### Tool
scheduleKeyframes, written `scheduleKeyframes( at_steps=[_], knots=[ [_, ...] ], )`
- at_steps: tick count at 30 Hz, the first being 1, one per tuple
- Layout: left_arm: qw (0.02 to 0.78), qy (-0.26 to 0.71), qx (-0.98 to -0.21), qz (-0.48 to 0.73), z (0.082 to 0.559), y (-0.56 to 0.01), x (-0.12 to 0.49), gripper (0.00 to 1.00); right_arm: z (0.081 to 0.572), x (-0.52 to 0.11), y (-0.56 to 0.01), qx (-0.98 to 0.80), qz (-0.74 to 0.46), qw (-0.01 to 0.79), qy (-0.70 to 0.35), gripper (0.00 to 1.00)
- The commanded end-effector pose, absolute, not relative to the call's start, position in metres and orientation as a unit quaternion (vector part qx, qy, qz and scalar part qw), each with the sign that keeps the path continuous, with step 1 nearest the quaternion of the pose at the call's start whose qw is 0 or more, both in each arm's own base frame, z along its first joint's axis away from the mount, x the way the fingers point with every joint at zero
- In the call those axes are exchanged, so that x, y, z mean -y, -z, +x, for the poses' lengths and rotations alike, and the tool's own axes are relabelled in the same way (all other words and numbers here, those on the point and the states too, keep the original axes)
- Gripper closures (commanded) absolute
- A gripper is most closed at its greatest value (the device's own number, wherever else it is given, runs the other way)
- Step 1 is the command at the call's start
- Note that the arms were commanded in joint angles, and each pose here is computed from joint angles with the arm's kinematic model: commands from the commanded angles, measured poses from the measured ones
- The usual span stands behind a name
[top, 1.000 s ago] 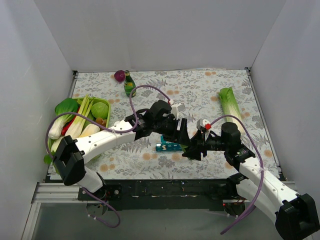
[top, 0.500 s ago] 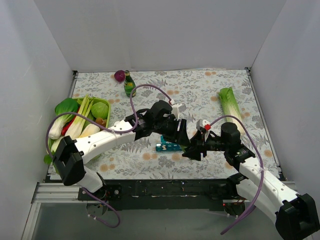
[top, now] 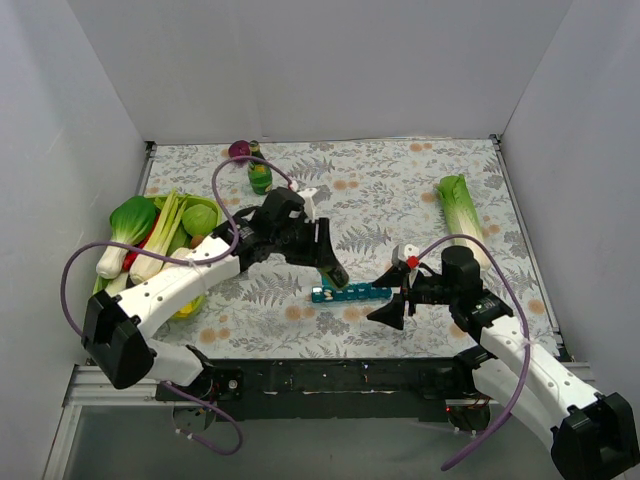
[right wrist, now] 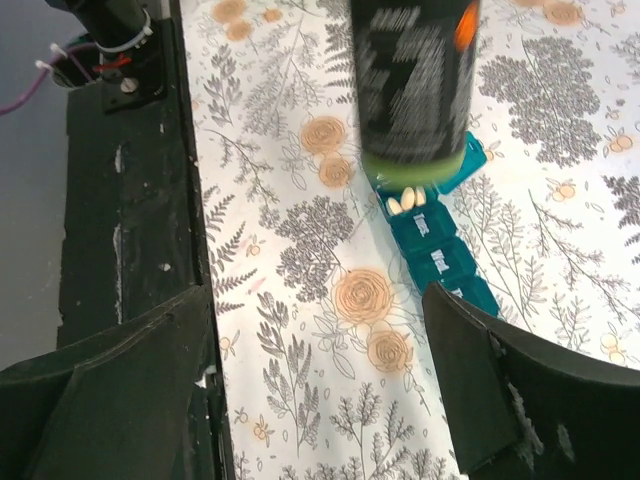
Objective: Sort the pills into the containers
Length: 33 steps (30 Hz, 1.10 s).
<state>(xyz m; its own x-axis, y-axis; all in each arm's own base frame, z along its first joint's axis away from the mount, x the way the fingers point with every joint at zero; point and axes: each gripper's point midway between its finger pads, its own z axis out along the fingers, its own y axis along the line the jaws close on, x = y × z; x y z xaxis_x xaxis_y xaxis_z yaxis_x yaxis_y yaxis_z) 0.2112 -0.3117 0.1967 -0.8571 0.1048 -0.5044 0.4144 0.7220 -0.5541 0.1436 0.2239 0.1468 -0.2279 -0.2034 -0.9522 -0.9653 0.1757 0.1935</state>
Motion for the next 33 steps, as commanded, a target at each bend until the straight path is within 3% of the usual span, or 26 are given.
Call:
scheduleKeyframes(
  at_steps=[1, 8, 21, 27, 29, 33],
  knots=[
    [0.347, 0.199, -0.914, 0.076, 0.273, -0.200, 0.230, 1.00, 0.159, -0.216, -0.159, -0.629, -0.491, 0.457, -0.392, 0.06],
    [0.410, 0.049, -0.910, -0.024, 0.367, -0.181, 0.114, 1.00, 0.164, -0.208, -0.155, -0.621, -0.536, 0.457, -0.344, 0.03],
    [0.375, -0.005, -0.925, -0.058, 0.418, -0.138, 0.083, 1.00, 0.167, -0.195, -0.144, -0.608, -0.609, 0.417, -0.291, 0.02],
    [0.364, -0.011, -0.929, -0.062, 0.416, -0.133, 0.078, 0.52, 0.169, -0.200, -0.142, -0.598, -0.630, 0.391, -0.305, 0.02],
    [0.363, -0.009, -0.929, -0.065, 0.415, -0.135, 0.076, 0.43, 0.170, -0.202, -0.140, -0.578, -0.651, 0.382, -0.310, 0.02],
    [0.364, 0.001, -0.929, -0.066, 0.412, -0.141, 0.077, 0.36, 0.168, -0.202, -0.129, -0.538, -0.696, 0.366, -0.304, 0.02]
  ],
)
